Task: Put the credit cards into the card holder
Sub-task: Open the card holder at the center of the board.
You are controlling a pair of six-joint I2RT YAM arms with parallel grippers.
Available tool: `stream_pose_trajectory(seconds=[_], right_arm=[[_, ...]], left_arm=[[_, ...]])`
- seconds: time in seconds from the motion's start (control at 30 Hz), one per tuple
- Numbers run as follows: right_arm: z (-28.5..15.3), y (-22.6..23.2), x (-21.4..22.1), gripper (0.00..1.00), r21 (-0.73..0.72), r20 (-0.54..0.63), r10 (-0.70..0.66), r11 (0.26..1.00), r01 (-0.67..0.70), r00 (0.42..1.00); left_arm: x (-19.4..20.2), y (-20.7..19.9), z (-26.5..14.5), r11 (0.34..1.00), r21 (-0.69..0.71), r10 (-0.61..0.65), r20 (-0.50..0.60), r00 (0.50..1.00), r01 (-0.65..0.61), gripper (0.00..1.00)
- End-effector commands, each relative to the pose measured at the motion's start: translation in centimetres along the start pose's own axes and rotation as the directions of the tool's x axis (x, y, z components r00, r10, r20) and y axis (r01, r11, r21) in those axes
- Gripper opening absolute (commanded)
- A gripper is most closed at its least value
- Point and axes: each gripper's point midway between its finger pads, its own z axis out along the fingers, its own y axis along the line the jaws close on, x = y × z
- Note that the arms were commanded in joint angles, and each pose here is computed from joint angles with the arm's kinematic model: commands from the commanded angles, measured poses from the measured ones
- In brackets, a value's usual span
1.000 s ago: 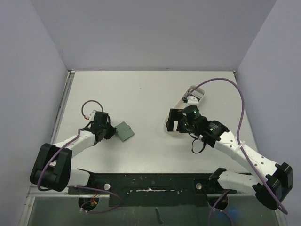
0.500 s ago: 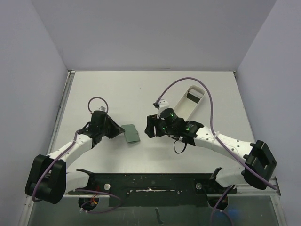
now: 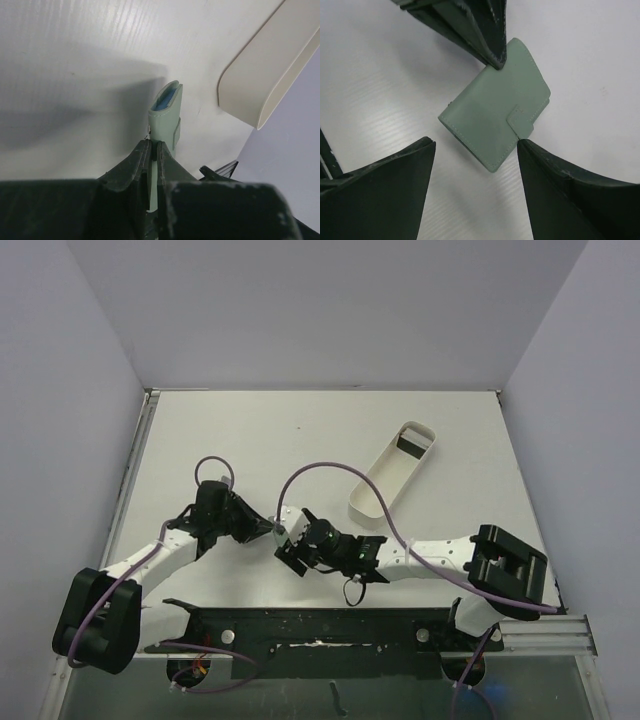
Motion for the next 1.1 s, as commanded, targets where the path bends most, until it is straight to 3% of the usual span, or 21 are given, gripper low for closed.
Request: stream_pose_trajectory(seconds=[0.0, 0.13, 0.33, 0.63, 0.73, 0.83, 0.9, 0.97, 1.07], right_arm=[[-0.3, -1.2, -3.7, 0.68, 0.066, 0.207, -0.227, 0.974, 0.218, 0.952], [-1.0, -0.6, -3.4, 0.7, 0.075, 0.282, -0.363, 0.931, 0.357, 0.888], [-0.8, -0.6, -1.9, 0.73, 0.112, 0.251, -0.478, 0.878, 0.465, 0.842], [-0.3, -0.6, -2.4, 0.63, 0.218, 0.199, -0.582, 0.811, 0.543, 0.789], [-0.6, -0.7, -2.8, 0.47, 0.248, 0.202, -0.581, 0.809, 0.533, 0.788], [-1.3, -1.0, -3.4, 0.19, 0.29, 0.218, -0.564, 0.817, 0.499, 0.797], [-1.9, -1.1, -3.8, 0.07, 0.298, 0.228, -0.535, 0.834, 0.464, 0.814], [-2.5, -1.0, -3.9, 0.01, 0.279, 0.244, -0.484, 0.865, 0.418, 0.84], [-3.8, -1.1, -4.0, 0.0, 0.221, 0.27, -0.37, 0.923, 0.316, 0.889]], left_arm=[[0.0, -3.5, -1.0, 0.994, 0.108, 0.0, -0.019, 1.0, 0.002, 0.0], [0.1, -3.7, -1.5, 0.994, 0.11, -0.016, -0.018, 1.0, 0.018, 0.0], [0.4, -4.0, -1.7, 0.993, 0.115, -0.033, -0.032, 0.999, 0.037, 0.0], [1.3, -4.7, -2.3, 0.984, 0.152, -0.086, -0.074, 0.994, 0.097, 0.0], [1.5, -5.0, -2.6, 0.979, 0.167, -0.104, -0.077, 0.992, 0.116, 0.0], [1.4, -5.5, -3.1, 0.974, 0.19, -0.107, -0.071, 0.992, 0.119, 0.0], [1.3, -6.4, -3.5, 0.969, 0.234, -0.069, -0.06, 0.996, 0.081, 0.1], [1.1, -7.0, -4.0, 0.966, 0.258, -0.022, -0.04, 0.999, 0.031, 0.23], [-0.1, -7.8, -4.9, 0.961, 0.263, 0.081, 0.05, 0.995, -0.091, 0.34]])
